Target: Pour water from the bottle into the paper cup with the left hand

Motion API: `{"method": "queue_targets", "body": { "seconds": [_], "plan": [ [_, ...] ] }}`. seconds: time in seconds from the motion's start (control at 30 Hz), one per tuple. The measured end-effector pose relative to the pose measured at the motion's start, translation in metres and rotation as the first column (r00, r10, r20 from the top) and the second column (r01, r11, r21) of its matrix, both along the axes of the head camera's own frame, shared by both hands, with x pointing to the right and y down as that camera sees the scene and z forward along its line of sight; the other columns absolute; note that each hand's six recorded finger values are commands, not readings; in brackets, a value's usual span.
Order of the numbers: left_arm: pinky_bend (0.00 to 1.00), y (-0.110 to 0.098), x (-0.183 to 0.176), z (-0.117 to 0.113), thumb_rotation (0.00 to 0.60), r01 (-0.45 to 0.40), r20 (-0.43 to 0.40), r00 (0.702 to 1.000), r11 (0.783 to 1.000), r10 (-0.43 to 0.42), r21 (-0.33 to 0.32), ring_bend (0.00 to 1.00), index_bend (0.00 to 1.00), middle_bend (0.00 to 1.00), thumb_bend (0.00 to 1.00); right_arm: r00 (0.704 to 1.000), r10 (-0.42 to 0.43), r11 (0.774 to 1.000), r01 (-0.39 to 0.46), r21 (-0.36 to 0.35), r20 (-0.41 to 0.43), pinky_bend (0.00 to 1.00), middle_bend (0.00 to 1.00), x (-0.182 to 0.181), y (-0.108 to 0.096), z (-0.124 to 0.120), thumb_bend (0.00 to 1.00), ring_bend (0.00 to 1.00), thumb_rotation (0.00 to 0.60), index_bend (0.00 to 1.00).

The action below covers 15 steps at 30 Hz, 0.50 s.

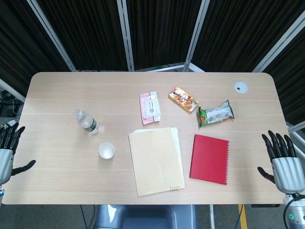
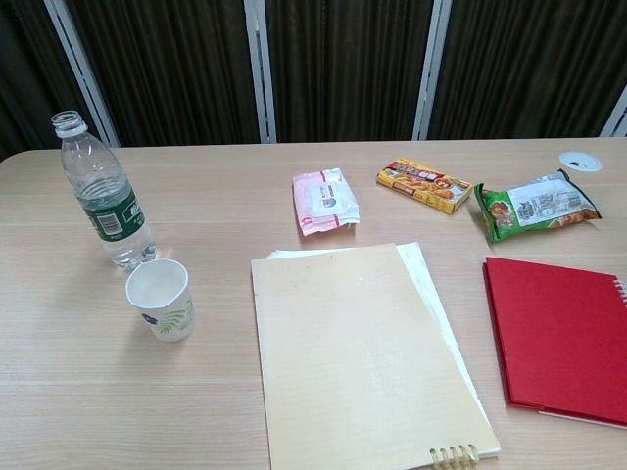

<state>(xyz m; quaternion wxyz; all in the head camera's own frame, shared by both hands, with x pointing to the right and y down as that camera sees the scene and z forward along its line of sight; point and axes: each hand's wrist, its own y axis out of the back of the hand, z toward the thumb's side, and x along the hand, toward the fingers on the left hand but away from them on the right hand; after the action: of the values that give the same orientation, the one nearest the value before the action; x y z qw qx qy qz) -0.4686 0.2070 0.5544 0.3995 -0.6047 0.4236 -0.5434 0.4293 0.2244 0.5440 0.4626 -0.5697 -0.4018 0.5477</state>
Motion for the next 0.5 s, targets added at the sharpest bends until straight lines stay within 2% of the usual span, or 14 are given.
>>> {"method": "queue_targets", "body": {
  "seconds": [0.2, 0.3, 0.4, 0.5],
  "plan": [
    [0.0, -0.002, 0.002, 0.006, 0.6, -0.009, -0.009, 1.0, 1.0, 0.009, -0.01, 0.0, 0.0, 0.0, 0.0, 1.0, 0.022, 1.0, -0.022, -0.003, 0.005, 0.0, 0.0, 0.004, -0.001, -0.002, 0.0, 0.0, 0.6, 0.0],
    [0.0, -0.007, 0.005, 0.012, 0.6, -0.01, -0.047, 0.999, 1.0, 0.009, -0.016, 0.0, 0.0, 0.0, 0.0, 1.0, 0.027, 1.0, -0.027, -0.008, 0.004, 0.0, 0.0, 0.005, -0.001, -0.002, 0.0, 0.0, 0.6, 0.0],
    [0.0, -0.016, 0.012, 0.025, 0.6, 0.001, -0.14, 0.99, 0.999, -0.006, -0.04, 0.0, 0.0, 0.0, 0.0, 0.999, 0.038, 0.999, -0.037, -0.012, 0.016, 0.0, 0.0, 0.004, -0.004, -0.001, 0.0, 0.0, 0.6, 0.0],
    [0.0, -0.03, 0.023, 0.046, 0.6, 0.013, -0.259, 0.965, 0.997, -0.032, -0.074, 0.0, 0.0, 0.0, 0.0, 0.999, 0.039, 0.999, -0.038, -0.02, 0.016, 0.0, 0.0, 0.003, -0.007, 0.001, 0.0, 0.0, 0.6, 0.0]
  ]
}}
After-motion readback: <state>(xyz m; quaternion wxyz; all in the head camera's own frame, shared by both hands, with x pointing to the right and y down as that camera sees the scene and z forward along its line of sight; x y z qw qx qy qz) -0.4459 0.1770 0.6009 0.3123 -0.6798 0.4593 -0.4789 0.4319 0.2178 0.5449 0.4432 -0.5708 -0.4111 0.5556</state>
